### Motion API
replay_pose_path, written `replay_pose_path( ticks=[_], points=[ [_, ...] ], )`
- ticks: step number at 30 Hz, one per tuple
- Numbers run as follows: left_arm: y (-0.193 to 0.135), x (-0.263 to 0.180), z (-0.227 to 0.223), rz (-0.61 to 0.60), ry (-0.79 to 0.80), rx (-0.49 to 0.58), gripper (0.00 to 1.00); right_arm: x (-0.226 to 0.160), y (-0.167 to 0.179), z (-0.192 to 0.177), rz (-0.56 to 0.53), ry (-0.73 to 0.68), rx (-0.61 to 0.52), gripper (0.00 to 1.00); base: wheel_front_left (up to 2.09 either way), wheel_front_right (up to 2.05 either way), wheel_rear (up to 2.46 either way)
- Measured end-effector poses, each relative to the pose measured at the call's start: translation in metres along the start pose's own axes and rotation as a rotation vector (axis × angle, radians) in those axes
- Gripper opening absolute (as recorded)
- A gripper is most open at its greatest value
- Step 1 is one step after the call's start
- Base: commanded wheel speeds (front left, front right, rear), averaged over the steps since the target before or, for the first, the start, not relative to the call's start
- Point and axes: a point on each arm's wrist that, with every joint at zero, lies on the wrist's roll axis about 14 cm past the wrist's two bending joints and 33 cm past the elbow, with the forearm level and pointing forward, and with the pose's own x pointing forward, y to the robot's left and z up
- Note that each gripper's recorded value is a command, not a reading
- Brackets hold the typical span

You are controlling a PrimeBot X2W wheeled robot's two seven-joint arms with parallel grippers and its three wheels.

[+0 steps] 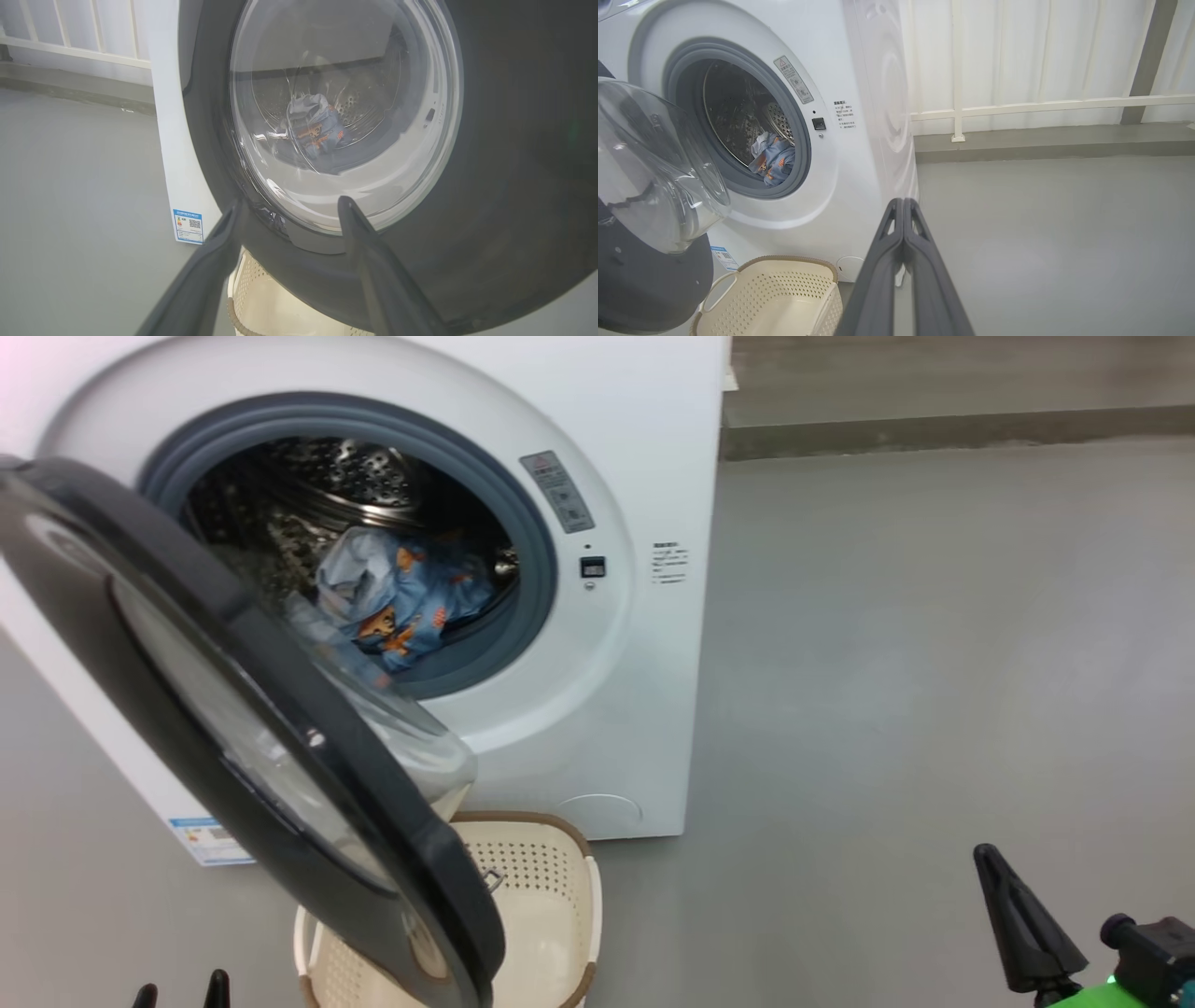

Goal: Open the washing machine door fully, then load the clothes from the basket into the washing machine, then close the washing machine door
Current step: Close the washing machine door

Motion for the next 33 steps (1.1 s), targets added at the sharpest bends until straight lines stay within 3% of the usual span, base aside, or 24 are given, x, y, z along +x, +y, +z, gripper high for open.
replay_pose_path(
  ticks=[9,18,27,33],
  points=[
    [0.017,-0.024,0.006,0.075,-0.036,-0.008,1.0,0.039,0.064,0.014,0.199,-0.045,0.021,0.0,0.0,0.0,0.0],
    [0.037,-0.051,0.012,0.161,-0.077,-0.01,1.0,0.066,0.154,0.059,0.472,-0.182,0.037,0.0,0.0,0.0,0.0],
    [0.05,-0.078,0.01,0.23,-0.099,-0.033,1.0,0.048,0.241,0.097,0.729,-0.292,0.101,0.0,0.0,0.0,0.0],
    [0.057,-0.091,0.013,0.264,-0.12,-0.039,1.0,0.018,0.294,0.103,0.909,-0.303,0.146,0.0,0.0,0.0,0.0]
  ],
)
